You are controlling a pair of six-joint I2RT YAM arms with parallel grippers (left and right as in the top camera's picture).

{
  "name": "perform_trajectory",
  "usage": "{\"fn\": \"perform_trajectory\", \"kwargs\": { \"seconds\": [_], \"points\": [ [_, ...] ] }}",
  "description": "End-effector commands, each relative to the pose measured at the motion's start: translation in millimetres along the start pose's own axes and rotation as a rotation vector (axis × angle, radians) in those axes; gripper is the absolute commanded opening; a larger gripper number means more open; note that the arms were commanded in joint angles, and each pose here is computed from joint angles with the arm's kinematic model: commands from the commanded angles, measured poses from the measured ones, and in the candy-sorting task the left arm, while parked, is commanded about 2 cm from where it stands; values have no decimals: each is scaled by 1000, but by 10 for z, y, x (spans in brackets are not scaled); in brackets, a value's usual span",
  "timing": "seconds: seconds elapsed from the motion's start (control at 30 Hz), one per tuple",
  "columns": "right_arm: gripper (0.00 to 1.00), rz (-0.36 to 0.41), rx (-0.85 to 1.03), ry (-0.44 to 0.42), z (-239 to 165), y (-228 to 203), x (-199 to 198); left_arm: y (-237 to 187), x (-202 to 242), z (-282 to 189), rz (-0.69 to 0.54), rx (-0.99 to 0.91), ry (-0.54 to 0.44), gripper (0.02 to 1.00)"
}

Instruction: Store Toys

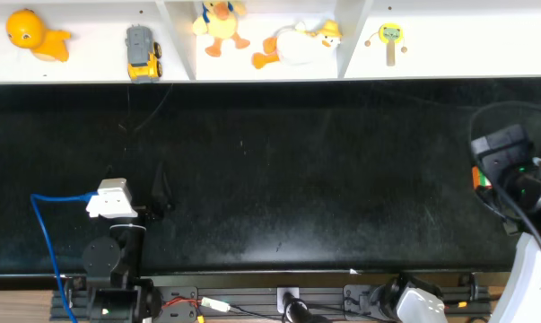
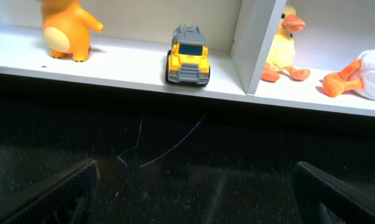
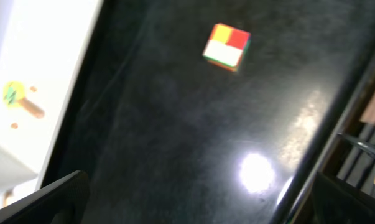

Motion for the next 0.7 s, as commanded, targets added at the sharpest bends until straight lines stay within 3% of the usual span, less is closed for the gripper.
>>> {"fn": "perform_trajectory", "kwargs": {
  "seconds": [0.03,0.37,0.7],
  "points": [
    [998,65,-1,-96,212,72,-189,3,3,-4,-18,-6,1,998],
    [996,195,-57,-215,818,372,-516,3,2,-4,-18,-6,1,998],
    [996,174,61,-352,1663,566,-500,3,2,-4,-18,-6,1,998]
  ]
}}
Point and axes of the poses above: each gripper's point midway between its finger pads, its own z axis out along the fingers, its own x axis along the line the jaws close on, y = z × x, the point moved 4 cm from there along -z, back along the fingers, and after that the axes turned 14 degrees about z, right-handed, at the moved point
